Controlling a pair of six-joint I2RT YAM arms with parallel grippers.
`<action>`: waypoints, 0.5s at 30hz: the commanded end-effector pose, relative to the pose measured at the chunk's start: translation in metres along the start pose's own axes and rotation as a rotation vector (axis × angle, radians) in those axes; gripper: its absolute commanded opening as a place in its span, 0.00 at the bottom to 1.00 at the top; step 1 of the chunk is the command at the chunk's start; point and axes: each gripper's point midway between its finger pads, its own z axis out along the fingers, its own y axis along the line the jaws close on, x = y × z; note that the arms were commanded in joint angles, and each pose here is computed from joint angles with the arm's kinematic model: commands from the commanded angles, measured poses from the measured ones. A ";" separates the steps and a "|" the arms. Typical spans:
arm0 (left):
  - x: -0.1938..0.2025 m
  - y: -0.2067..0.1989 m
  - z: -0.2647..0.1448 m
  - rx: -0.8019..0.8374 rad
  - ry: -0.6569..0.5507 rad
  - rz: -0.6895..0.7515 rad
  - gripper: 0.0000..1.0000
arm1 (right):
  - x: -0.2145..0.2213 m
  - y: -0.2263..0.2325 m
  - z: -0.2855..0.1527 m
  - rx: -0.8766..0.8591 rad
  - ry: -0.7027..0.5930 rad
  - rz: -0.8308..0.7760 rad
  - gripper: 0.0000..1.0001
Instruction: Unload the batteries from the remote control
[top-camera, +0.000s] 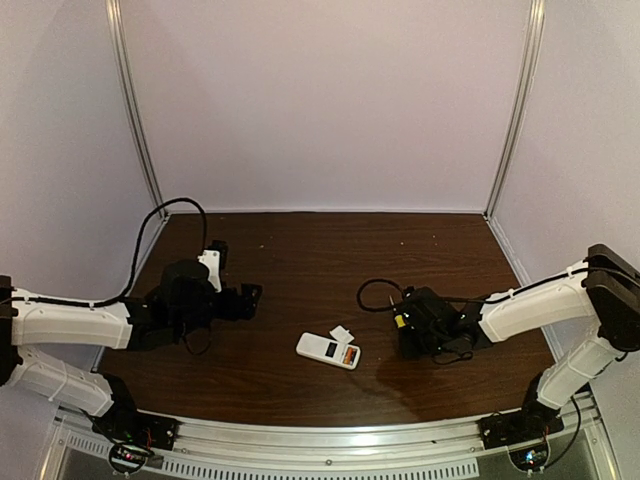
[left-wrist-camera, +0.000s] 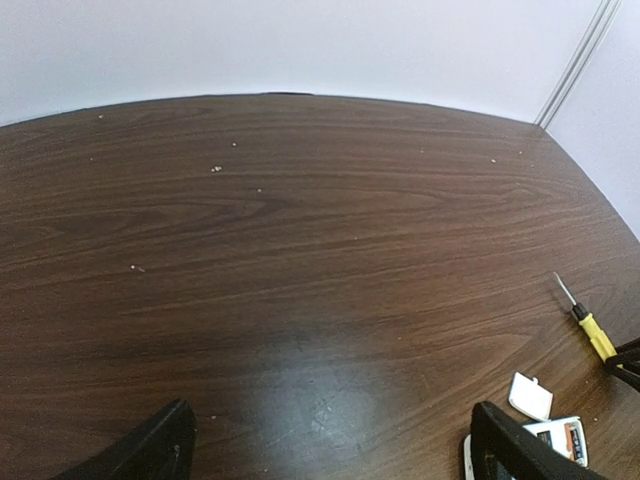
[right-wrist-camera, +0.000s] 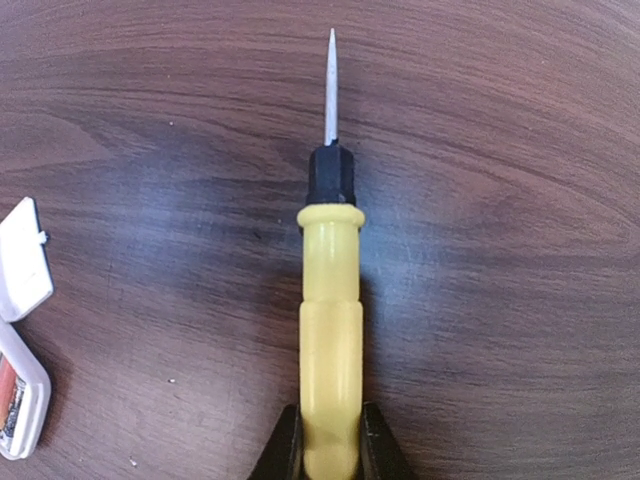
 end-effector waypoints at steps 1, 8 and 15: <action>-0.008 -0.003 -0.003 0.027 -0.038 0.000 0.97 | 0.005 -0.006 -0.002 0.008 0.009 0.006 0.11; -0.007 -0.005 -0.002 0.038 -0.037 0.007 0.97 | 0.000 -0.005 -0.007 -0.006 -0.008 0.005 0.00; -0.005 -0.013 -0.001 0.084 -0.035 0.020 0.97 | -0.013 0.004 -0.028 -0.087 -0.059 0.008 0.00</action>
